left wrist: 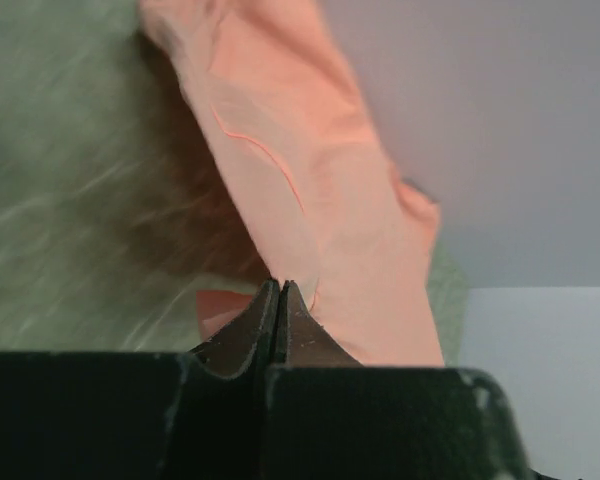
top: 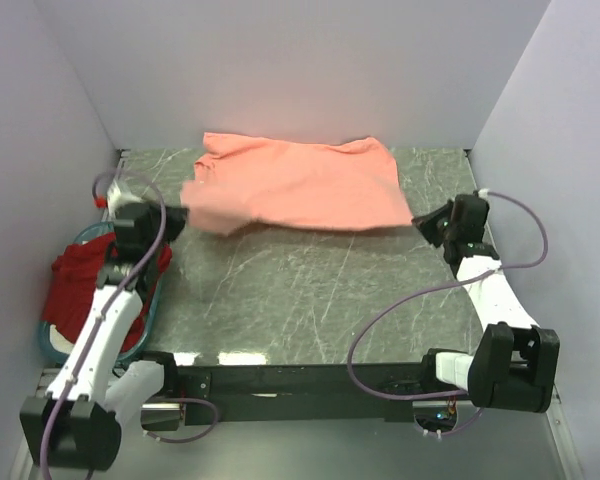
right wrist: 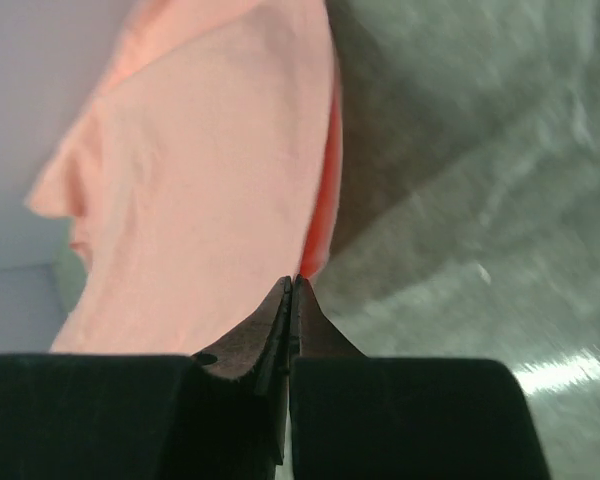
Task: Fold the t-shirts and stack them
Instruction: Flatten the tshirt out, then fold the tshirt
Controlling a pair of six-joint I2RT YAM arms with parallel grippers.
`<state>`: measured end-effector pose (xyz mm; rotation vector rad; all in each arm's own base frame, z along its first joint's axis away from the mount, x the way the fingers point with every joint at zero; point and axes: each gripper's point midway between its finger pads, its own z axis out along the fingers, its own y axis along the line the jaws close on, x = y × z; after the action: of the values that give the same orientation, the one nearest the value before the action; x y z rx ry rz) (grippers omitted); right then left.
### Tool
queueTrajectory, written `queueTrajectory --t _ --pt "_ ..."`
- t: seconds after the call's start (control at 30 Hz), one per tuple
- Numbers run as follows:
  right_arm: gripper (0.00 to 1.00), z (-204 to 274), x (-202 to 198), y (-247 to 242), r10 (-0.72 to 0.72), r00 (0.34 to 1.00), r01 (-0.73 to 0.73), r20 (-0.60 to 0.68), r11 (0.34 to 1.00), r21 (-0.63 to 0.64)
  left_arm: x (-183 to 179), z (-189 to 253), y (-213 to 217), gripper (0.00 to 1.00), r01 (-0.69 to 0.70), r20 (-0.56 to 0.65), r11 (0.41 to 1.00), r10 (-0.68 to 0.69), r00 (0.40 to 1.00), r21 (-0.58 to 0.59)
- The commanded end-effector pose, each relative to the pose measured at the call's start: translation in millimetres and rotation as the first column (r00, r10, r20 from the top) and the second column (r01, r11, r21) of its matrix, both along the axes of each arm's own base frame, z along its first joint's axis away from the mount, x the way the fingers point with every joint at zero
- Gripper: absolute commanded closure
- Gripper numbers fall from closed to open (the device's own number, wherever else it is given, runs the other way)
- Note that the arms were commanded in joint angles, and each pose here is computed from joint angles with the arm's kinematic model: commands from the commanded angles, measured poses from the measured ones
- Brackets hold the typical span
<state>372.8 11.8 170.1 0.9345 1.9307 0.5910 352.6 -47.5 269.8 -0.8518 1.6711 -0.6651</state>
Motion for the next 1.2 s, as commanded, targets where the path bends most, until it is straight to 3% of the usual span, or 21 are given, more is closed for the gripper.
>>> queueTrajectory --t 0.0,0.07,0.23,0.47,0.73,1.17 --pt "1.0 -19 -10 -6 -0.002 0.999 0.001 -0.036 1.0 -0.029 -35 -42 12 0.99 -0.082 -0.092 0.996 0.078 0.993 -0.042" --pt "1.0 -51 -24 -9 -0.011 0.99 0.007 -0.144 1.0 -0.03 -50 -74 15 0.99 -0.108 -0.161 0.993 0.099 0.982 -0.046" --pt "1.0 -93 -55 -22 -0.065 0.962 0.057 -0.266 0.998 -0.038 -83 -125 18 0.99 -0.175 -0.33 0.983 0.146 0.933 -0.058" --pt "1.0 -111 -89 -39 -0.166 0.92 0.147 -0.355 0.986 -0.081 -112 -150 12 0.99 -0.23 -0.429 0.971 0.181 0.885 -0.064" --pt "1.0 -101 -73 -36 -0.131 0.944 0.117 -0.301 0.991 -0.064 -90 -146 9 0.99 -0.231 -0.441 0.973 0.206 0.874 -0.002" --pt "1.0 -81 -9 -33 -0.046 0.958 0.05 -0.282 0.999 0.007 -28 -118 13 0.96 -0.267 -0.439 0.958 0.287 0.851 0.109"
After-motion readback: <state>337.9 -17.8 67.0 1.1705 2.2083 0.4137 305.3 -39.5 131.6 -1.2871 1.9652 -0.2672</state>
